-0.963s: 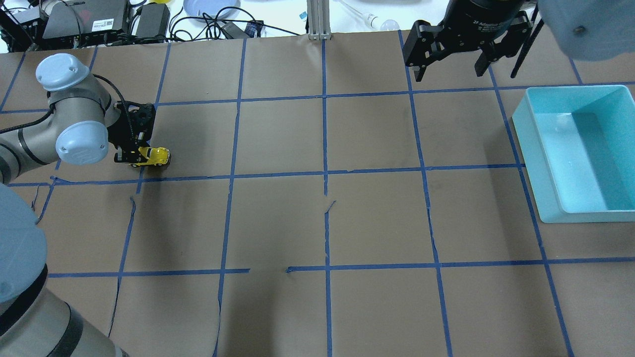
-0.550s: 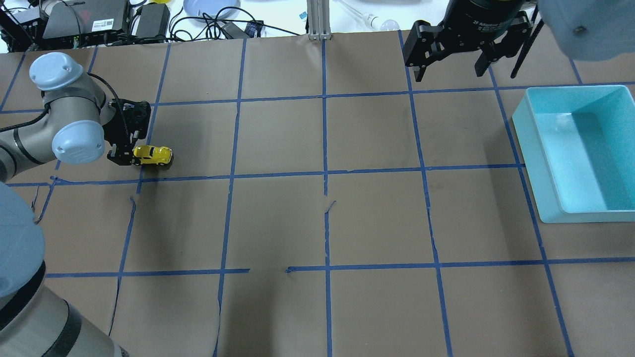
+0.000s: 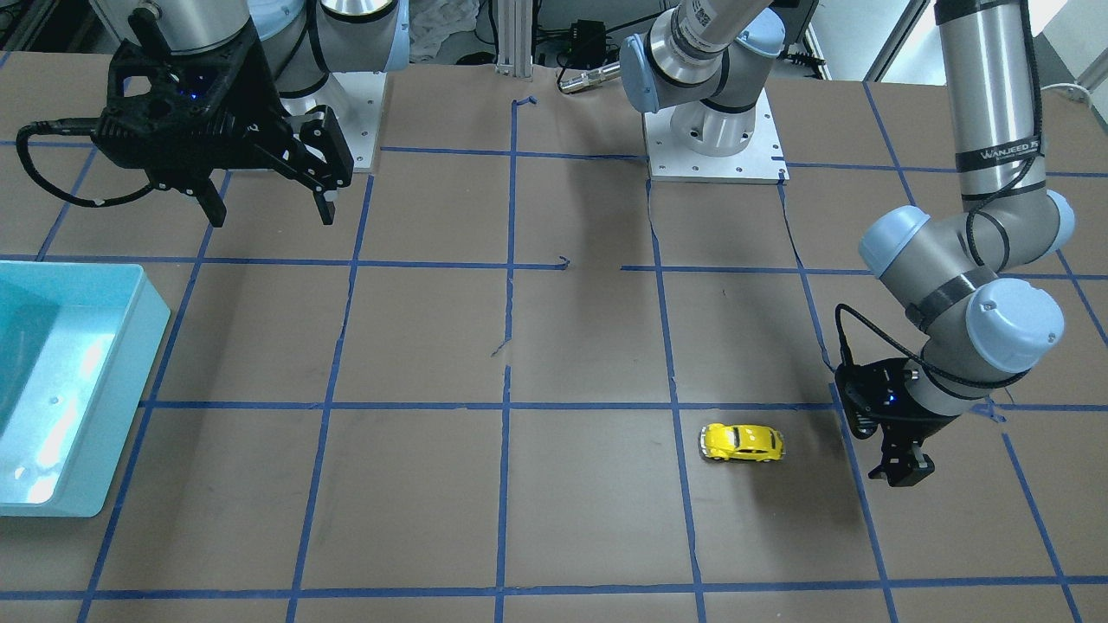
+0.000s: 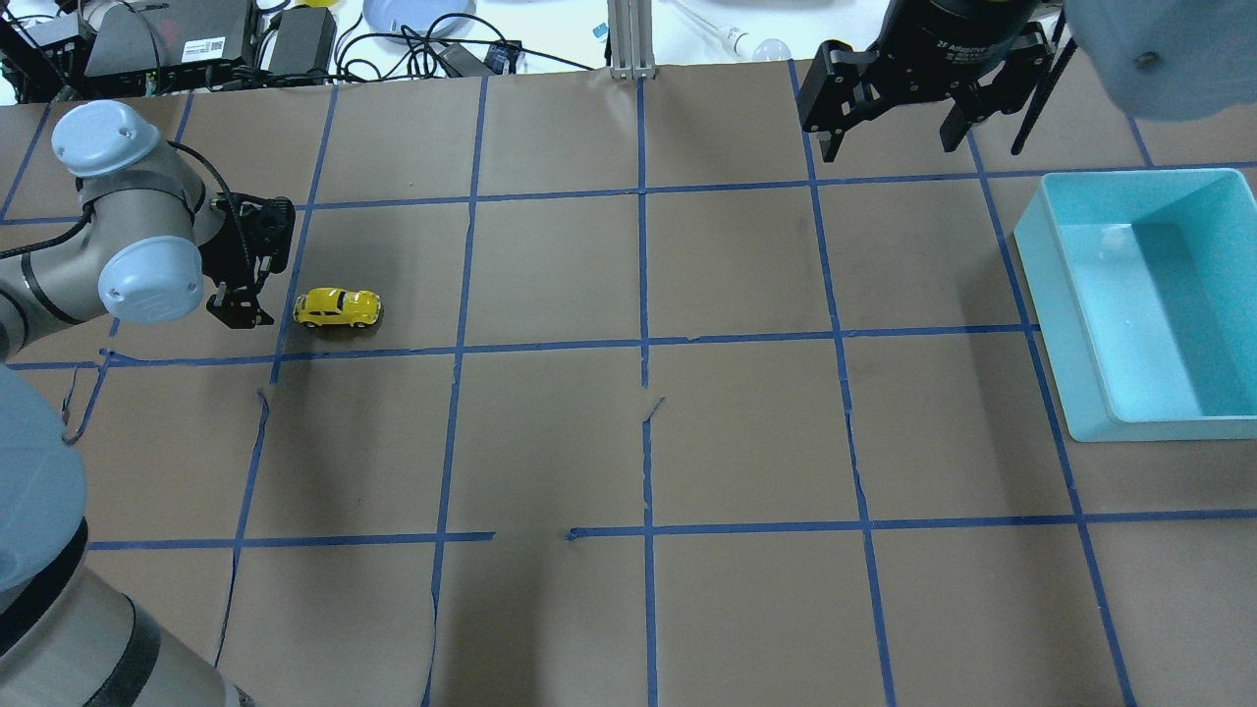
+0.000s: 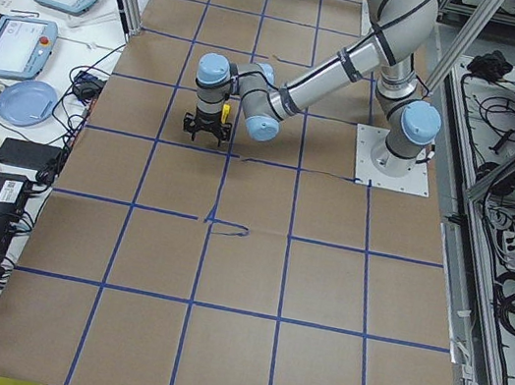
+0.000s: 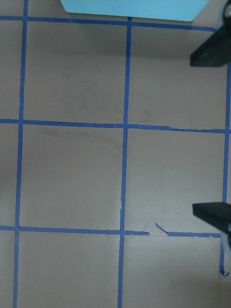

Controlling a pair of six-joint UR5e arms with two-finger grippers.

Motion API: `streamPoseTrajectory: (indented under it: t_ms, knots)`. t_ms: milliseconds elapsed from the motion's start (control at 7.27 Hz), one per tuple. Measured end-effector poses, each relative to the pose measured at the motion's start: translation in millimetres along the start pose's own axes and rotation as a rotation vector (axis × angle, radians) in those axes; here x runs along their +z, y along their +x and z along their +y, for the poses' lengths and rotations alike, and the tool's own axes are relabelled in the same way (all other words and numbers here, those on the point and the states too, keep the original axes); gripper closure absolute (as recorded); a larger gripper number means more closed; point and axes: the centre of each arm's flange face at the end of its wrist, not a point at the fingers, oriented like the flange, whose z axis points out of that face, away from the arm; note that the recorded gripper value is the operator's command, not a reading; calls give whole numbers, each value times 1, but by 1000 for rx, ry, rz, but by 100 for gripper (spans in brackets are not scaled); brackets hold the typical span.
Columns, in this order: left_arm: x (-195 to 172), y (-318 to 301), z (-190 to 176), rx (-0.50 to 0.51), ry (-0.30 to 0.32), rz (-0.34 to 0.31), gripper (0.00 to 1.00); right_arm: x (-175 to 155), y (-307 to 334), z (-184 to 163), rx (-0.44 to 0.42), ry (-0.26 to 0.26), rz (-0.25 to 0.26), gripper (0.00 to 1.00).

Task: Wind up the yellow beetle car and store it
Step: 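Push the car with the left gripper toward the table center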

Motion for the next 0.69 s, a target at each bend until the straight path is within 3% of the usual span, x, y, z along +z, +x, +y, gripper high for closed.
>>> streamPoseTrajectory:
  t_ms: [688]
  knots:
    - [-19, 2, -29, -35, 2, -5, 12, 0, 0, 0, 0, -1, 0, 0]
